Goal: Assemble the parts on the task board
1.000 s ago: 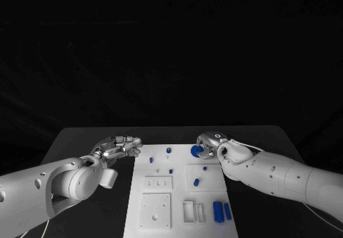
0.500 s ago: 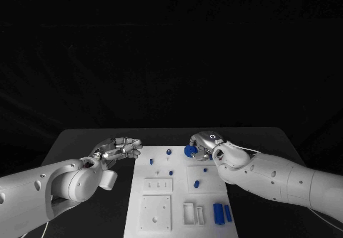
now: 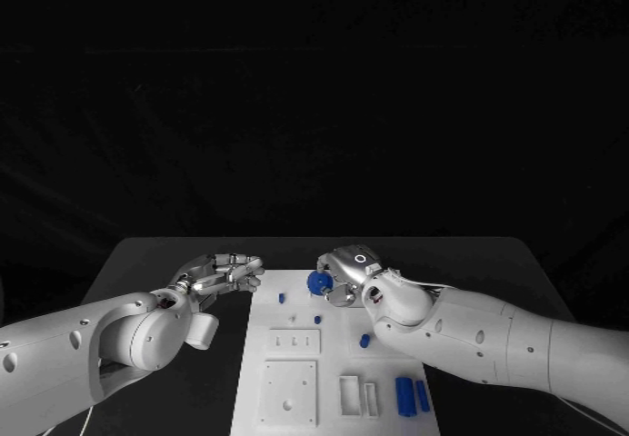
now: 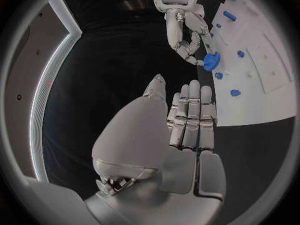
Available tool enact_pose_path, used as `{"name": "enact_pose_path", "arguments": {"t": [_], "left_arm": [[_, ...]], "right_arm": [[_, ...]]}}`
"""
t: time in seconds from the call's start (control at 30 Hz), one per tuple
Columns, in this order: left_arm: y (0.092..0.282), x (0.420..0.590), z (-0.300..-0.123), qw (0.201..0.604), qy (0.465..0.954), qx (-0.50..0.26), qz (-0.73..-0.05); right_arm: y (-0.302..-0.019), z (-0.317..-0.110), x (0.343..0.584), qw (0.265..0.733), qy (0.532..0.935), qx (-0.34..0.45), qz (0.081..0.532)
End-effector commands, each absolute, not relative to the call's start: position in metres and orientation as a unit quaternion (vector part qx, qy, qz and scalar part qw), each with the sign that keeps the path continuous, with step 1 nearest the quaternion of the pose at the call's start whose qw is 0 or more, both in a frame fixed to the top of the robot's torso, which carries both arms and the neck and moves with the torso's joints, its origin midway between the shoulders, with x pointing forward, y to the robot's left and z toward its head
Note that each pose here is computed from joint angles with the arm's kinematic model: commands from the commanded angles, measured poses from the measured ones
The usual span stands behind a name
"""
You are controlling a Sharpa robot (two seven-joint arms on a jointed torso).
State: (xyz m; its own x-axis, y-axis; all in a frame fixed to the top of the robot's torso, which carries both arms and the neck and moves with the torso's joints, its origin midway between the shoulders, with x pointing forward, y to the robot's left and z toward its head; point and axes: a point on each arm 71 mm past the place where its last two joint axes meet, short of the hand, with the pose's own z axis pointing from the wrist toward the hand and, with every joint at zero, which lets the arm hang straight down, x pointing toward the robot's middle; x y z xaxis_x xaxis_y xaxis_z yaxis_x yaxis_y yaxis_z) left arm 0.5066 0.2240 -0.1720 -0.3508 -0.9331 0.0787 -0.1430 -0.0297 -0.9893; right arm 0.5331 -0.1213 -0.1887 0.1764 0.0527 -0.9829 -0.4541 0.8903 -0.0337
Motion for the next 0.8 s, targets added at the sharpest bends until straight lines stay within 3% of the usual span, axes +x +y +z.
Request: {"name": "enact_pose_path", "arguments": {"t": [0.03, 0.37, 0.8], "left_arm": [[0.221, 0.507, -0.170, 0.350, 0.601, -0.441, -0.567], [0.218, 0.508, -0.171, 0.349, 0.602, -0.440, -0.568], [0.217, 0.509, -0.171, 0.348, 0.602, -0.439, -0.568]], "right_arm": [[-0.112, -0.191, 0.531, 0.757, 0.609, -0.177, 0.156], [-0.093, -0.209, 0.533, 0.742, 0.625, -0.190, 0.150], [-0.090, -0.220, 0.540, 0.735, 0.637, -0.191, 0.132]]}}
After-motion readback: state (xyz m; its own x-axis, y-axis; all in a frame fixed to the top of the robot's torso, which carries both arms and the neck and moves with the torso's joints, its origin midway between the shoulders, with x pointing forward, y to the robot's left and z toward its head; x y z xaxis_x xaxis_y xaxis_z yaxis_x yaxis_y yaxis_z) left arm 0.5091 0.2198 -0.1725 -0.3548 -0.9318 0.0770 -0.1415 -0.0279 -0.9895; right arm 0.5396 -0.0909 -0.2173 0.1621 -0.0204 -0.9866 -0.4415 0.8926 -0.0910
